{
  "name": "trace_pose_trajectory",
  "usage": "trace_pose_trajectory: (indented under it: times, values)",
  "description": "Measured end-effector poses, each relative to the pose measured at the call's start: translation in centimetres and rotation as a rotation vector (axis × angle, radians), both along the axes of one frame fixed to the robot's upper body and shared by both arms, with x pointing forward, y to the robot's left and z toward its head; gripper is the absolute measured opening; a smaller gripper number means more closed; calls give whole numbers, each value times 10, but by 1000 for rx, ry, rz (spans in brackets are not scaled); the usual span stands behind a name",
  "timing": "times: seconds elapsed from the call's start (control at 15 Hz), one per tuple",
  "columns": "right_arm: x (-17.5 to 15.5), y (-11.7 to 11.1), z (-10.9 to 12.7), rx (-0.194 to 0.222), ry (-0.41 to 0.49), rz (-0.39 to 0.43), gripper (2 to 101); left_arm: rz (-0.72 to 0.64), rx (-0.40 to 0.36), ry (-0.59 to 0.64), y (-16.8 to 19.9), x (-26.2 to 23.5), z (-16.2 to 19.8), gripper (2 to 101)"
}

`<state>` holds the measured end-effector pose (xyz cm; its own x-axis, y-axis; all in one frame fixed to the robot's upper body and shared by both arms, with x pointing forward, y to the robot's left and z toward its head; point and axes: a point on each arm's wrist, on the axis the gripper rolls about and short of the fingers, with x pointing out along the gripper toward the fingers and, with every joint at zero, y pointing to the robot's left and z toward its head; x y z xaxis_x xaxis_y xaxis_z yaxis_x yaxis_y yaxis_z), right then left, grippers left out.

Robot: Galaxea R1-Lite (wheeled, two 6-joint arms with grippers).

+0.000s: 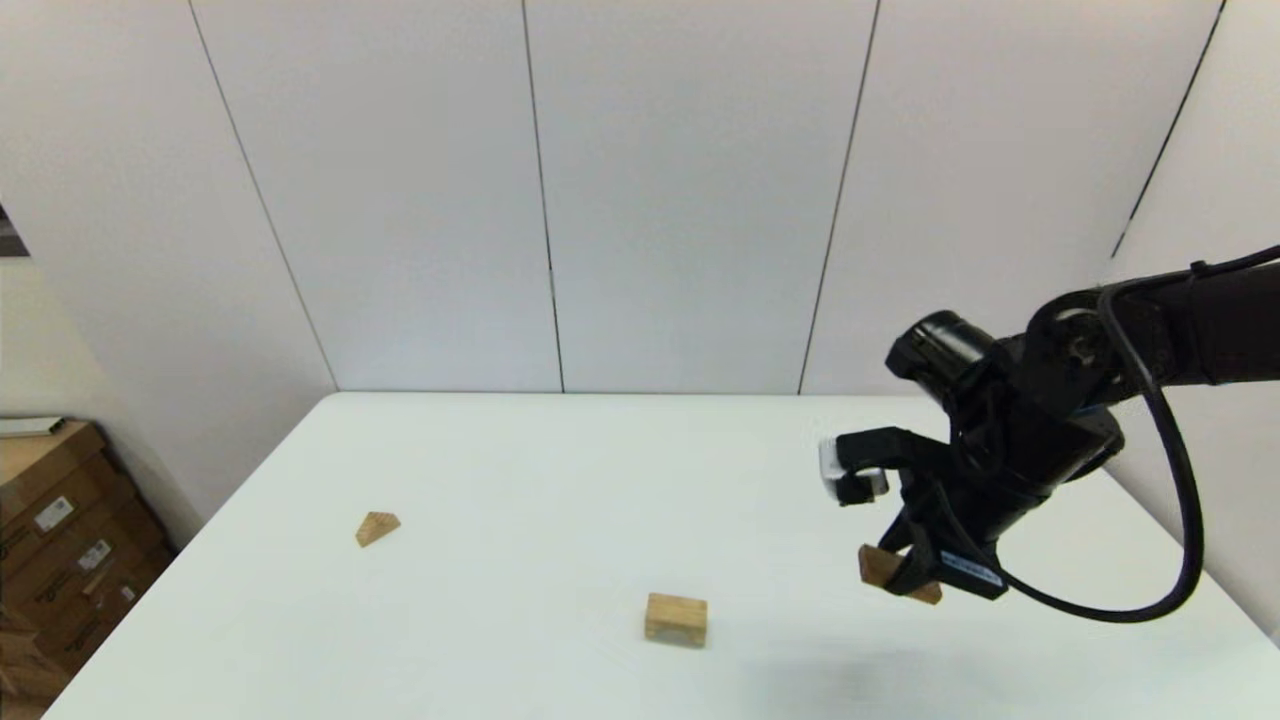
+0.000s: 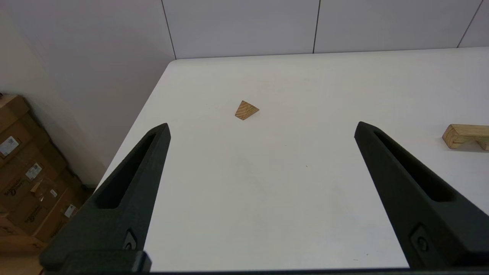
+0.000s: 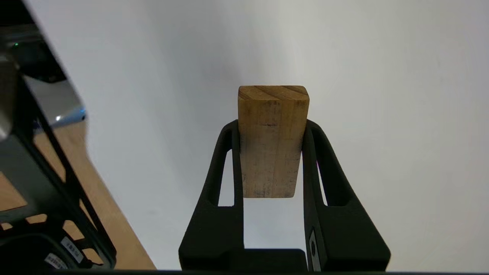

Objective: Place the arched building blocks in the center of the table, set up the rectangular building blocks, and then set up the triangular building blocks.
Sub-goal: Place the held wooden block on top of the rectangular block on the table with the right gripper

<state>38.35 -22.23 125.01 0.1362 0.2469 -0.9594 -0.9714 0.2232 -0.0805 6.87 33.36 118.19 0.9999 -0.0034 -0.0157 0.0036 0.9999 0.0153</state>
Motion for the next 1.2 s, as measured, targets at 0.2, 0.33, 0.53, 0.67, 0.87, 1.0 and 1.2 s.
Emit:
trace_pose_trajectory:
  times: [0.2,0.33,0.53,0.67,0.87,1.0,1.2]
  values:
    - [-12,34,1,-4,-8,115,242,0,0,0,0,0,0,978]
    - [-14,58,-2,-2,-13,180,242,0,0,0,0,0,0,978]
    - [-12,91,-10,1,-14,241,242,0,0,-1,0,0,0,978]
    - [-8,110,-18,-9,-17,254,242,0,0,-1,0,0,0,978]
    - [0,133,-29,-46,-37,212,242,0,0,0,0,0,0,978]
    - [9,145,-36,-49,-49,178,242,0,0,0,0,0,0,978]
    - [23,156,-45,-51,-66,138,242,0,0,0,0,0,0,978]
